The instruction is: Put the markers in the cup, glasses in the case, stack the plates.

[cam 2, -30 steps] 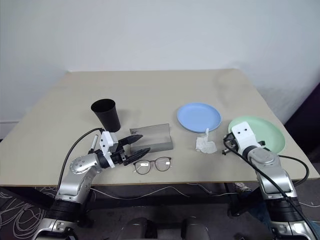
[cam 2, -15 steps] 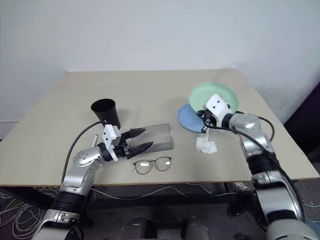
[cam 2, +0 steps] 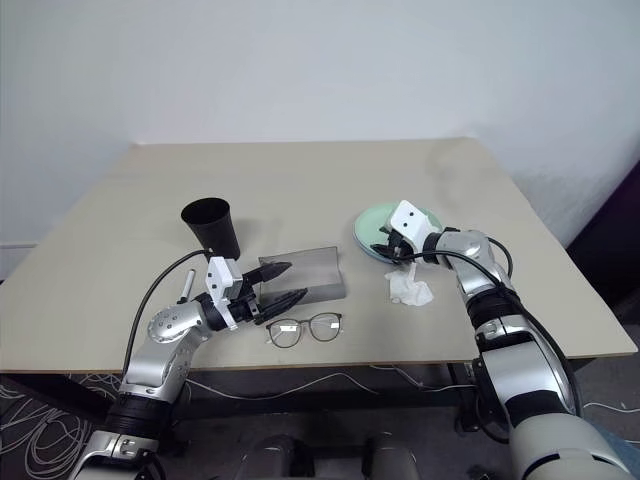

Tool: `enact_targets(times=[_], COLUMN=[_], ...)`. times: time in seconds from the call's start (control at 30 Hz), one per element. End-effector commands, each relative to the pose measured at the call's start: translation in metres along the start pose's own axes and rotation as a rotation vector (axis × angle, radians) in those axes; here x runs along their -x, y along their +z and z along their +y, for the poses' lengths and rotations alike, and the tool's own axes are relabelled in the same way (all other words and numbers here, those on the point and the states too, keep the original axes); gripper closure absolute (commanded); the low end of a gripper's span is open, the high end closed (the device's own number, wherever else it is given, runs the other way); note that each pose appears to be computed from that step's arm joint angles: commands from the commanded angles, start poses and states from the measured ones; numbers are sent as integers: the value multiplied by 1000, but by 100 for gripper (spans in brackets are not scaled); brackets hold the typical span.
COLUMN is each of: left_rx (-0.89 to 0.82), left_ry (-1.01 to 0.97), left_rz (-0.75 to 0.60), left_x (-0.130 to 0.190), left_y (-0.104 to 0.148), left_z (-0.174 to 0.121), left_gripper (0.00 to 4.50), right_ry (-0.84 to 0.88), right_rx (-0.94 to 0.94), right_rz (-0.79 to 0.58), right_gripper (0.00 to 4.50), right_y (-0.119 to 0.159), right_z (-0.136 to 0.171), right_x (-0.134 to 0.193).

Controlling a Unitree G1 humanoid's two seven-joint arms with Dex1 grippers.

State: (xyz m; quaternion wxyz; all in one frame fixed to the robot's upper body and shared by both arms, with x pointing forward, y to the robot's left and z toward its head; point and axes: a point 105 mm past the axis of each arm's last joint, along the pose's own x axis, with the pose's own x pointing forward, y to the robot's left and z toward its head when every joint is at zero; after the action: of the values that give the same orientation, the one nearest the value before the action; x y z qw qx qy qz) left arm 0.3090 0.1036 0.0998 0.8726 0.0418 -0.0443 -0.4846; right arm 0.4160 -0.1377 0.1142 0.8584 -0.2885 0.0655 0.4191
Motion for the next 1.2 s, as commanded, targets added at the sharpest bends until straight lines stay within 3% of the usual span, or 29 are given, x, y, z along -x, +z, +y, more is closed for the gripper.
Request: enact_targets(times=[0.03,0.17,0.33,0.63,0.87,0.97,1.1,1.2], left_rx=[-39,-41,-42,-45,-47,-48,-48,-49], left_ry=[-14,-25,-32,-35,-27,-24,-22,-20], left_rz=[-33,-33,-33,-39,-37,-36,-35,-35], left_x=[-5,-8,-10,-11,-9,-8,-7,-7], left_y=[14,14,14,16,16,16,16,16], left_z=[1,2,4,3,4,4,4,4], left_gripper=[118,118,118,118,118,118,118,118], right_ry=[-57,46,164,44,2,5,49,87], right_rx=[43,3,-92,-296,-328,-335,-302,-244], right_rz=[-101,-103,28,184,220,198,156,91], right_gripper=[251,251,251,251,251,310,448,448], right_y=[30,30,1,-50,-64,-59,-46,-23], right_z=[-21,-8,22,31,32,30,32,28], right_x=[20,41,58,49,41,41,44,49])
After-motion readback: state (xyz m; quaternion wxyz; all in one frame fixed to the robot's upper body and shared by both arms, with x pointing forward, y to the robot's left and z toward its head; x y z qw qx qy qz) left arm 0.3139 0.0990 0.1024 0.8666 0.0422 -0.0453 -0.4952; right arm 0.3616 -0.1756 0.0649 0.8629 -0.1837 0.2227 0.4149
